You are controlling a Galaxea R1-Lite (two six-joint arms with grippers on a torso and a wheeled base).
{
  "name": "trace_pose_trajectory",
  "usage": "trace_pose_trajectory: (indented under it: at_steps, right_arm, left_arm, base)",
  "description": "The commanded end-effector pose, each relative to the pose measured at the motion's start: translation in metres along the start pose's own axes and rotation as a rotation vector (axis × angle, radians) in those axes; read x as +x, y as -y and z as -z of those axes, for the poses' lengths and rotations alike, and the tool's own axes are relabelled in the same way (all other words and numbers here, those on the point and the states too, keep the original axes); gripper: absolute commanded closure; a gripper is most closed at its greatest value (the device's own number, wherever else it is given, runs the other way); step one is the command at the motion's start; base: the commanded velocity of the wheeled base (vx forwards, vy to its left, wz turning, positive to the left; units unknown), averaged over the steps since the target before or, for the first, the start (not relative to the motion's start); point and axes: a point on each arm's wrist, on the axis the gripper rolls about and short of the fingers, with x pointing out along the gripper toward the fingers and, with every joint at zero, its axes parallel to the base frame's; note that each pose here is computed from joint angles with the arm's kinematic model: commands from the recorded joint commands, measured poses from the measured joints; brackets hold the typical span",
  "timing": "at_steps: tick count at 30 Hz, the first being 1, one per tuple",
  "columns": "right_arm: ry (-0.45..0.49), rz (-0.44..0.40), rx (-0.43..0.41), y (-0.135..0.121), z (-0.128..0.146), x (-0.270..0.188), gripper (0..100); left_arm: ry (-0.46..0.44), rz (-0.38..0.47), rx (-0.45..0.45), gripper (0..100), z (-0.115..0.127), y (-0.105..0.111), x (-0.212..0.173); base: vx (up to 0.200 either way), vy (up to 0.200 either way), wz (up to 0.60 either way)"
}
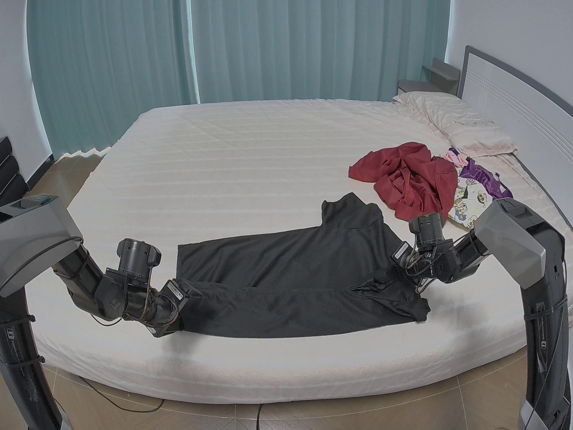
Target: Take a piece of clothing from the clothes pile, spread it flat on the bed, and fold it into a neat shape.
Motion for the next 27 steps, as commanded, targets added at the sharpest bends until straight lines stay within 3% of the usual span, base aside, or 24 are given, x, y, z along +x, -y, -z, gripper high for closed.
trace_pose_trajectory:
  at_steps: [1, 13, 27]
  right_arm:
    - [0.015, -0.023, 0.01, -0.009, -0.008, -0.018, 100]
    - [0.032, -0.112, -0.014, -0.043, -0.016, -0.085, 100]
    - [-0.039, -0.062, -0.047, -0.034, -0.007, -0.145, 100]
  left_arm:
    - [0.0, -0.001, -0.001, 0, 0.0, 0.0, 0.0]
    - [0.001, -0.002, -0.001, 0, 0.0, 0.0, 0.0]
    - [0.0, -0.001, -0.001, 0, 0.0, 0.0, 0.0]
  base:
    - [0.0, 0.0, 0.0]
    - [0.0, 0.0, 0.0]
    - [0.0, 0.0, 0.0]
